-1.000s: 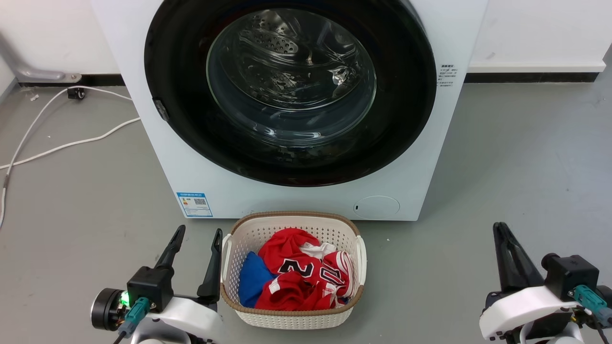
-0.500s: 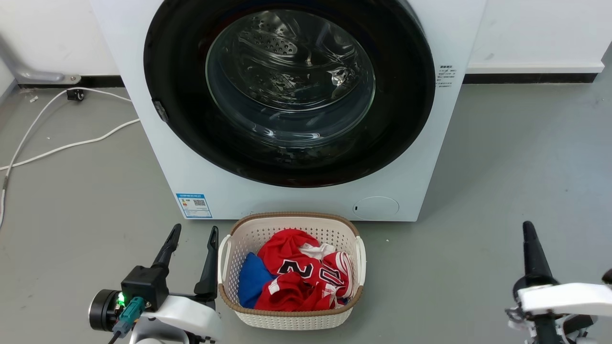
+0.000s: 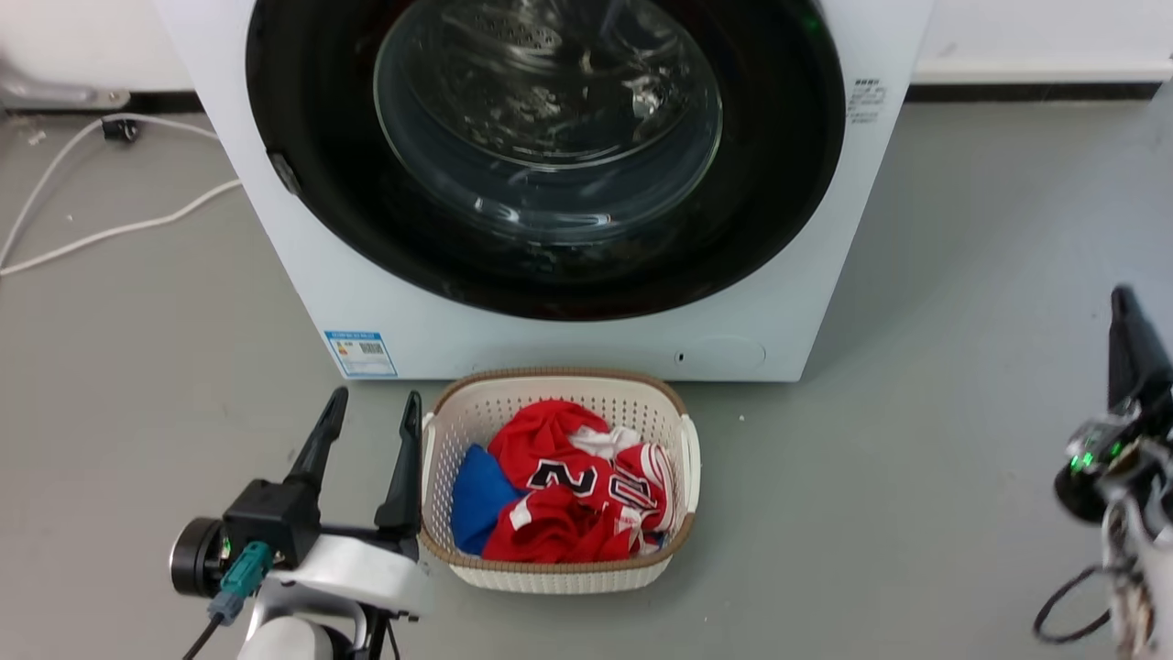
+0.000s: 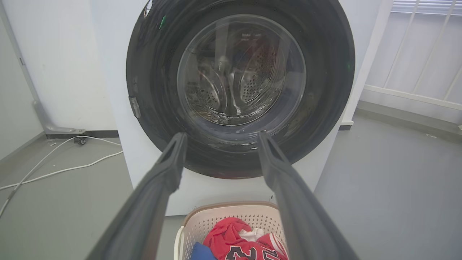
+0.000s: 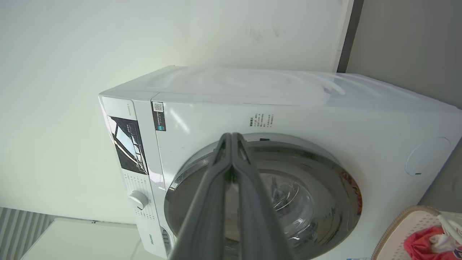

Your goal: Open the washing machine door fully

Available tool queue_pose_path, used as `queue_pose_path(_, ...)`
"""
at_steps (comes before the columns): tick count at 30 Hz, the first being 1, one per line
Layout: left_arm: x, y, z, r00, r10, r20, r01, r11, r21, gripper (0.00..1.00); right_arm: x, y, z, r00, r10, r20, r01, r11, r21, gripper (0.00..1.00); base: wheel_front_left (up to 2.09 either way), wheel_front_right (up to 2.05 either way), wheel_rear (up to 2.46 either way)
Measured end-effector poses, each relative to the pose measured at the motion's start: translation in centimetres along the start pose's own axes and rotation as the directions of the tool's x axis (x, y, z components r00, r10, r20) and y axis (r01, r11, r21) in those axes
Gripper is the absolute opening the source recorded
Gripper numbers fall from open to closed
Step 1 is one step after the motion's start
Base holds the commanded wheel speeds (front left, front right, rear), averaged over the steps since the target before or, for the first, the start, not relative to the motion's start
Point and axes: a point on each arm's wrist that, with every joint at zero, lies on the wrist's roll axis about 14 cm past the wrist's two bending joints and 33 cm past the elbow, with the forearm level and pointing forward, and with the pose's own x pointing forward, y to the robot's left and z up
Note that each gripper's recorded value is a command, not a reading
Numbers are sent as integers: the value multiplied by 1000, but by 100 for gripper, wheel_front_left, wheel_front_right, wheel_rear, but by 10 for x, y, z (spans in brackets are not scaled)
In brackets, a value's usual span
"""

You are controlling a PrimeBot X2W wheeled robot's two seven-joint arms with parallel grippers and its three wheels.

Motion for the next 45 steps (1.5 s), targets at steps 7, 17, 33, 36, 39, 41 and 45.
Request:
queue_pose_path(7,20,-1,-4,1000,-16,4,16,1000,-4,100,66,14,-4,992,-27,-120,18,997,-79,0,0,0,0)
queue_pose_path(17,43,-5,-6,999,-36,26,37,999,-15,100,151,43,-64,910,-100,-402,-18,960,-278,0,0,0,0)
queue_pose_path(33,64,6,-29,1000,-25,-3,25,1000,-18,100,205,27,-168,731,-298,-614,-78,858,-508,0,0,0,0)
queue_pose_path(36,66,6,-33,1000,-26,-12,26,1000,-17,100,210,21,-174,722,-312,-617,-76,851,-520,0,0,0,0)
queue_pose_path(39,68,7,-39,999,-26,-21,25,1000,-17,100,214,16,-182,714,-318,-624,-79,849,-523,0,0,0,0)
queue_pose_path(41,70,7,-41,999,-28,-25,28,999,-17,100,215,10,-186,703,-332,-629,-79,842,-533,0,0,0,0)
queue_pose_path(45,72,7,-45,999,-30,-32,29,999,-18,100,212,0,-192,662,-351,-662,-60,856,-514,0,0,0,0)
